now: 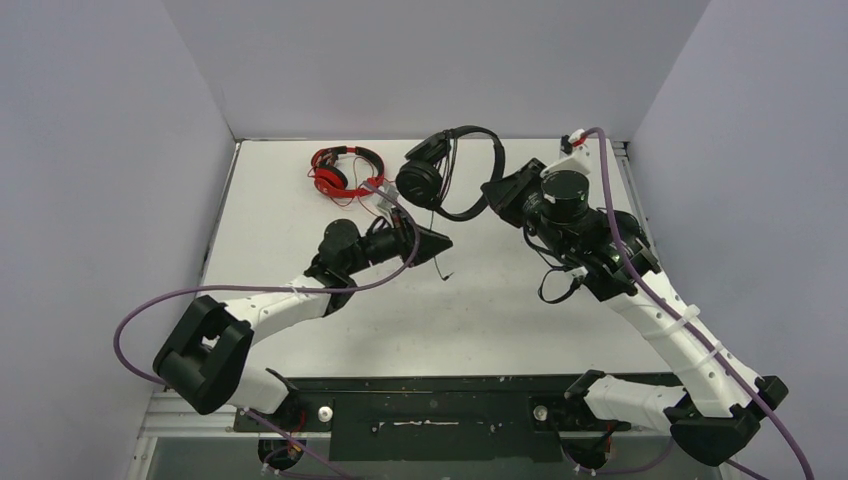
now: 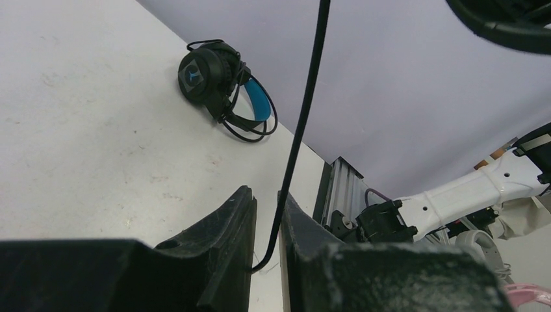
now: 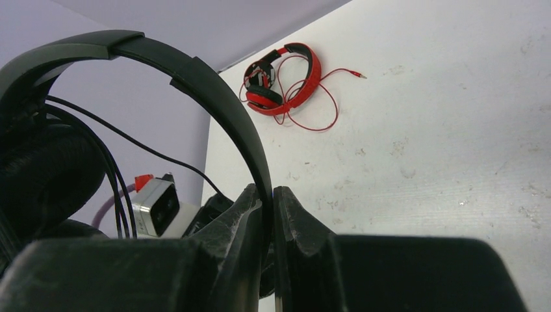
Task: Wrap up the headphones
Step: Wrap the headphones cable around the headphones.
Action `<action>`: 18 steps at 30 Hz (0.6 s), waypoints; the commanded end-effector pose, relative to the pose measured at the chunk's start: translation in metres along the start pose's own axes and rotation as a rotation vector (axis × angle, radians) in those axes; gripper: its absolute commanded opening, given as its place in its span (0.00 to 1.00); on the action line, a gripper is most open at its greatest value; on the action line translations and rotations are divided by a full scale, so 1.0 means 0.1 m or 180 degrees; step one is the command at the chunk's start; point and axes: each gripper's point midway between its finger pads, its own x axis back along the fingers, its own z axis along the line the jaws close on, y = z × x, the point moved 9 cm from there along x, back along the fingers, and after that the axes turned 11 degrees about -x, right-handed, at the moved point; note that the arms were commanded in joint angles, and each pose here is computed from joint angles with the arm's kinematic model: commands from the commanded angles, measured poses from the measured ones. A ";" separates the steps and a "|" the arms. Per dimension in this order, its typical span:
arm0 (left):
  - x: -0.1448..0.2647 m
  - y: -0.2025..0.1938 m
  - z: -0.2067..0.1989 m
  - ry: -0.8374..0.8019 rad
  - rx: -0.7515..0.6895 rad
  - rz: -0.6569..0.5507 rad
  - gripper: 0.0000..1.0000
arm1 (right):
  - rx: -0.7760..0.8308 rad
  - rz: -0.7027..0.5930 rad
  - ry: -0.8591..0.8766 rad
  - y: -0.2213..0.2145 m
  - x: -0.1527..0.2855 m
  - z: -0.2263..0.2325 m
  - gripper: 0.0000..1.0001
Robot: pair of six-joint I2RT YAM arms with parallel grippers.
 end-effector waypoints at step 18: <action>-0.23 -0.24 -0.18 -0.0370 -0.0009 -0.0097 0.14 | -0.0166 -0.0702 0.0082 0.45 0.09 0.33 0.00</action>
